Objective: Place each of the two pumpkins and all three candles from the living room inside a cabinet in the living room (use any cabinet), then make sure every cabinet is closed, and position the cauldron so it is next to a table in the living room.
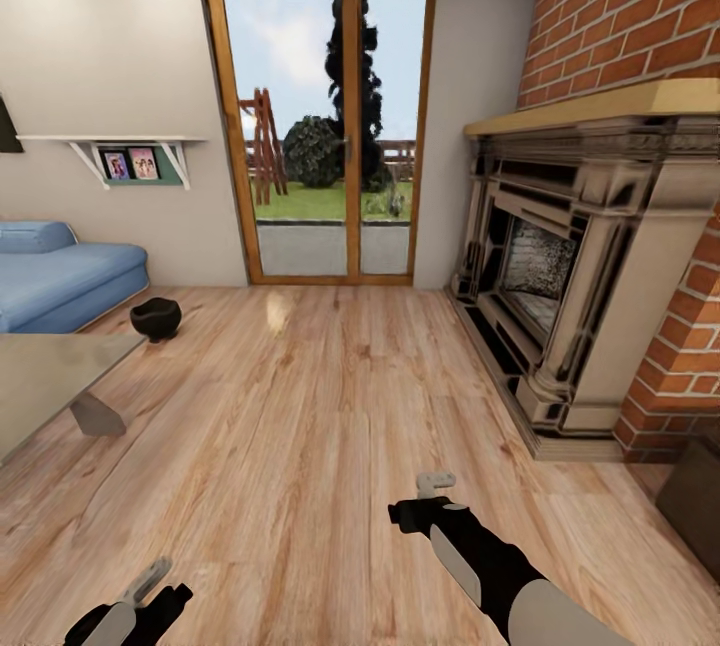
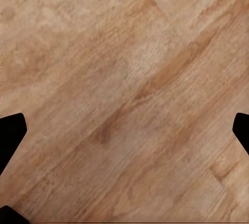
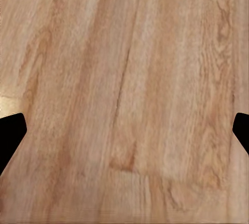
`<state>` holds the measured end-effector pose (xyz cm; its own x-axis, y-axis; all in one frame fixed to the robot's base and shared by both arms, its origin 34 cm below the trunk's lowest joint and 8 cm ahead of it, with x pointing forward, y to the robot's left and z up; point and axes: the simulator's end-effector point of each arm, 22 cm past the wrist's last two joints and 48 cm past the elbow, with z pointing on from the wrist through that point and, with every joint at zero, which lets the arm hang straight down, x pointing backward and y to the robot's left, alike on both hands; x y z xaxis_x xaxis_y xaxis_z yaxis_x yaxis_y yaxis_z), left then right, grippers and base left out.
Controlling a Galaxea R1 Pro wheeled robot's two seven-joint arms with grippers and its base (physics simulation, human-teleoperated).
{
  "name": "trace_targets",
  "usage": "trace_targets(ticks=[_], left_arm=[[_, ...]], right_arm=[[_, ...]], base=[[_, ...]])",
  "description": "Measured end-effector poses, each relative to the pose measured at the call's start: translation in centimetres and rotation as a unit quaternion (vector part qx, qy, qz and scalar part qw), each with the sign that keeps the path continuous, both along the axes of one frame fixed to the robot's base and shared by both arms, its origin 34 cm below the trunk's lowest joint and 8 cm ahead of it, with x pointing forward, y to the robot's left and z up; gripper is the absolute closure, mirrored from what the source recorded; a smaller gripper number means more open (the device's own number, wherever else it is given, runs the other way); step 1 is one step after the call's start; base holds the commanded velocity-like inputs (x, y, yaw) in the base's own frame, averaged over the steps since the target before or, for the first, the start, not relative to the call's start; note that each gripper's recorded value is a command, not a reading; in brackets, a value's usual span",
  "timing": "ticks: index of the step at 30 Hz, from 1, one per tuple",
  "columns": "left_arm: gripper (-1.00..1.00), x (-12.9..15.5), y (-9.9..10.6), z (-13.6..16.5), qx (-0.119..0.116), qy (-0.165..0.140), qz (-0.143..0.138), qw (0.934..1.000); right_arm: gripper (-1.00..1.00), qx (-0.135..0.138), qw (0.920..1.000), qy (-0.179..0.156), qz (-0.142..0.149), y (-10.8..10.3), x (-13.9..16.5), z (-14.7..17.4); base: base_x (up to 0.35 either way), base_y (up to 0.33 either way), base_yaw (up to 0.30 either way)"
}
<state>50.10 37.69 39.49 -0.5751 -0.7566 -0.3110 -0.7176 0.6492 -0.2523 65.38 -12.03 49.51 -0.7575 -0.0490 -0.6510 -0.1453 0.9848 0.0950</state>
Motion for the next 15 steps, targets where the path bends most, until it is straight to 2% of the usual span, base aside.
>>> trace_targets(ticks=[12,15], left_arm=[[-1.00,0.00,-0.07,-0.03,0.000,0.000,0.000,1.0000],[-1.00,0.04,-0.07,0.20,-0.001,0.000,0.000,1.0000]], right_arm=[[-1.00,0.000,1.0000,-0.001,0.000,-0.03,0.03,-0.01],[-1.00,0.000,1.0000,-0.001,-0.001,-0.09,0.07,0.22]], base=[[-0.295,0.000,0.000],[-0.138,0.000,0.000]])
